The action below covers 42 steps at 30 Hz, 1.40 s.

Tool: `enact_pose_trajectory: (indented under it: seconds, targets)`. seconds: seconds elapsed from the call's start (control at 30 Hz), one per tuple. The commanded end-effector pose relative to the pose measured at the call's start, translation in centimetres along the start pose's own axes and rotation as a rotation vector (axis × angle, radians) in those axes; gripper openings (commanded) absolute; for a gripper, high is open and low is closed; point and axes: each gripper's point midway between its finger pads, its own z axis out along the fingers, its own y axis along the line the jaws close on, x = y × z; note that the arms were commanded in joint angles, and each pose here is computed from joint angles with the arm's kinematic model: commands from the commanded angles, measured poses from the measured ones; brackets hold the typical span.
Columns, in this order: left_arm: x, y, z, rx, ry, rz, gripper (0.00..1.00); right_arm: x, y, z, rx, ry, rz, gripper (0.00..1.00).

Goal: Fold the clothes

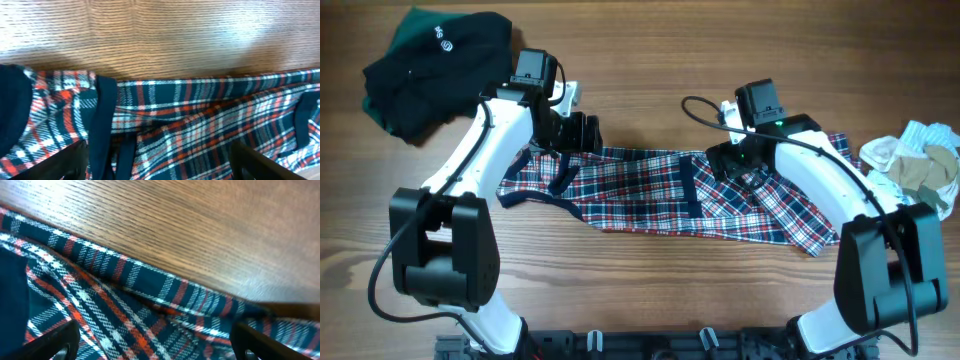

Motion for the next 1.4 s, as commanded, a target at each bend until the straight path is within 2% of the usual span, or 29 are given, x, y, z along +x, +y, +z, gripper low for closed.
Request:
enact_pose_trajectory:
  seconds: [0.0, 0.07, 0.1, 0.13, 0.2, 0.23, 0.27, 0.37, 0.53, 0.8, 0.97, 1.2, 1.27, 1.3, 1.33, 1.37]
  targets:
    - [0.1, 0.6, 0.4, -0.030, 0.005, -0.019, 0.90, 0.5, -0.4, 0.5, 0.041, 0.023, -0.101, 0.88]
    - [-0.1, 0.6, 0.4, -0.029, -0.001, -0.018, 0.91, 0.7, -0.3, 0.5, 0.038, 0.032, -0.104, 0.76]
    - [-0.2, 0.6, 0.4, -0.028, -0.006, -0.016, 0.91, 1.0, 0.1, 0.5, 0.034, 0.043, -0.115, 0.66]
    - [-0.4, 0.6, 0.4, -0.027, -0.013, -0.015, 0.91, 1.2, 0.9, 0.5, 0.026, 0.054, -0.136, 0.51]
    - [-0.4, 0.6, 0.4, -0.027, -0.015, -0.014, 0.91, 1.4, 1.9, 0.4, 0.027, 0.066, -0.169, 0.41]
    - [-0.5, 0.5, 0.4, -0.026, -0.016, -0.014, 0.91, 1.5, 2.4, 0.4, 0.023, 0.071, -0.182, 0.33]
    - [-0.5, 0.6, 0.4, -0.027, -0.016, -0.014, 0.92, 1.7, 2.9, 0.3, 0.018, 0.081, -0.193, 0.21]
    - [-0.5, 0.5, 0.4, -0.027, -0.016, -0.014, 0.91, 2.8, 3.3, 0.2, 0.012, 0.125, -0.155, 0.06]
    - [-0.5, 0.5, 0.4, -0.027, -0.016, -0.014, 0.92, 5.2, 3.7, -0.5, -0.008, 0.220, -0.067, 0.04]
    - [-0.7, 0.5, 0.4, -0.025, -0.027, -0.011, 0.92, 6.6, 8.1, -4.9, -0.261, 0.244, 0.095, 0.04]
    - [-0.8, 0.5, 0.4, -0.025, -0.028, -0.010, 0.92, 9.5, 8.2, -7.5, -0.245, 0.344, 0.220, 0.04]
    - [-0.7, 0.5, 0.4, -0.025, -0.027, -0.011, 0.93, 10.8, 9.5, -8.4, -0.312, 0.420, 0.283, 0.05]
    - [-0.7, 0.5, 0.4, -0.024, -0.027, -0.011, 0.95, 10.9, 9.5, -8.5, -0.311, 0.423, 0.286, 0.16]
    - [-0.7, 0.4, 0.4, -0.021, -0.024, -0.011, 0.95, 10.9, 9.6, -8.5, -0.313, 0.426, 0.295, 0.16]
    - [-0.6, 0.3, 0.4, -0.015, -0.021, -0.012, 0.95, 10.9, 9.8, -8.6, -0.320, 0.434, 0.315, 0.17]
    - [-0.4, 0.2, 0.4, -0.005, -0.011, -0.013, 0.95, 11.1, 10.0, -8.8, -0.332, 0.445, 0.318, 0.11]
